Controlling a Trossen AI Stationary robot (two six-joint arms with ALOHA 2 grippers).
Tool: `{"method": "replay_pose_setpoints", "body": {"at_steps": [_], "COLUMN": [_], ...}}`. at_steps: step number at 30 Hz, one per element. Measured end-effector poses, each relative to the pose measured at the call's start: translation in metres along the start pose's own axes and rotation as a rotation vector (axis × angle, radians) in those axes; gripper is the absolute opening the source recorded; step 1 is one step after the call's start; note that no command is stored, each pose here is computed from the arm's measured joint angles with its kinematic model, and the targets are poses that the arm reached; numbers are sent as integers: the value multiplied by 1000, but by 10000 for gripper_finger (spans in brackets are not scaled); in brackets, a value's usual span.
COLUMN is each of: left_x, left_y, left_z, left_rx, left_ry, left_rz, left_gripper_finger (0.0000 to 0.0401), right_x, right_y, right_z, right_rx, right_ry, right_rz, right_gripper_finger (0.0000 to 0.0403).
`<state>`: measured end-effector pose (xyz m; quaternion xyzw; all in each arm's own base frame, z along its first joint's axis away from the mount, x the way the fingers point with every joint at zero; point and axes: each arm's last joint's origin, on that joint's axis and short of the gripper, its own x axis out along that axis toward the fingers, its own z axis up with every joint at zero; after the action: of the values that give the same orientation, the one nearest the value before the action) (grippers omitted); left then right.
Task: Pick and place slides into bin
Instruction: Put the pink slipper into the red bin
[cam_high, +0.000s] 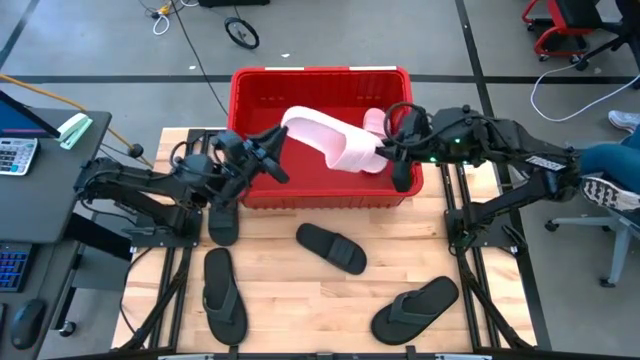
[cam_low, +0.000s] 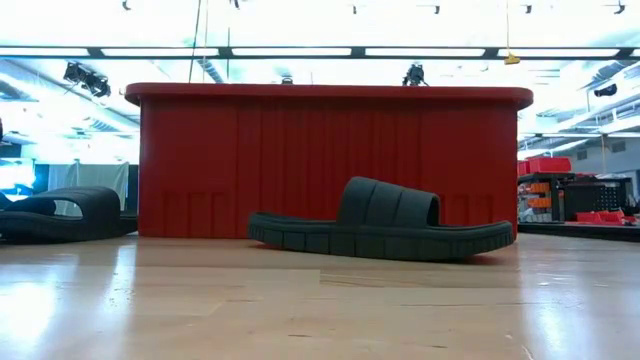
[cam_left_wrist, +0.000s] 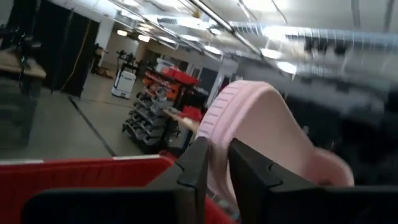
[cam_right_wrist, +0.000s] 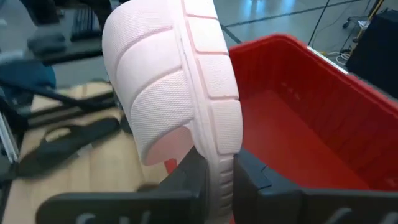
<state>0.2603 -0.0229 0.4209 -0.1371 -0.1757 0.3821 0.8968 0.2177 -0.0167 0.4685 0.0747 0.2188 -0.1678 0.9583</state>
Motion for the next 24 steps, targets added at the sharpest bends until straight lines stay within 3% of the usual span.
{"method": "replay_pose_setpoints", "body": {"at_steps": [7, 12, 16, 24], "left_x": [-6, -3, 2, 11], "left_y": [-3, -8, -12, -14], "left_z": [-13, -18, -29, -76], "left_rx": [200, 206, 209, 183], "left_ry": [94, 128, 166, 407], "left_rz": [-33, -290, -418, -420], "left_gripper_finger": [156, 209, 227, 216], "right_x": [-39, -48, -36, 24], "right_y": [-13, -16, -14, 3], "right_z": [-18, -32, -41, -41], "right_rx": [-32, -196, -334, -428], "right_ry": [108, 245, 384, 493], "right_rz": [25, 84, 113, 146], "right_gripper_finger": [43, 43, 41, 41]}}
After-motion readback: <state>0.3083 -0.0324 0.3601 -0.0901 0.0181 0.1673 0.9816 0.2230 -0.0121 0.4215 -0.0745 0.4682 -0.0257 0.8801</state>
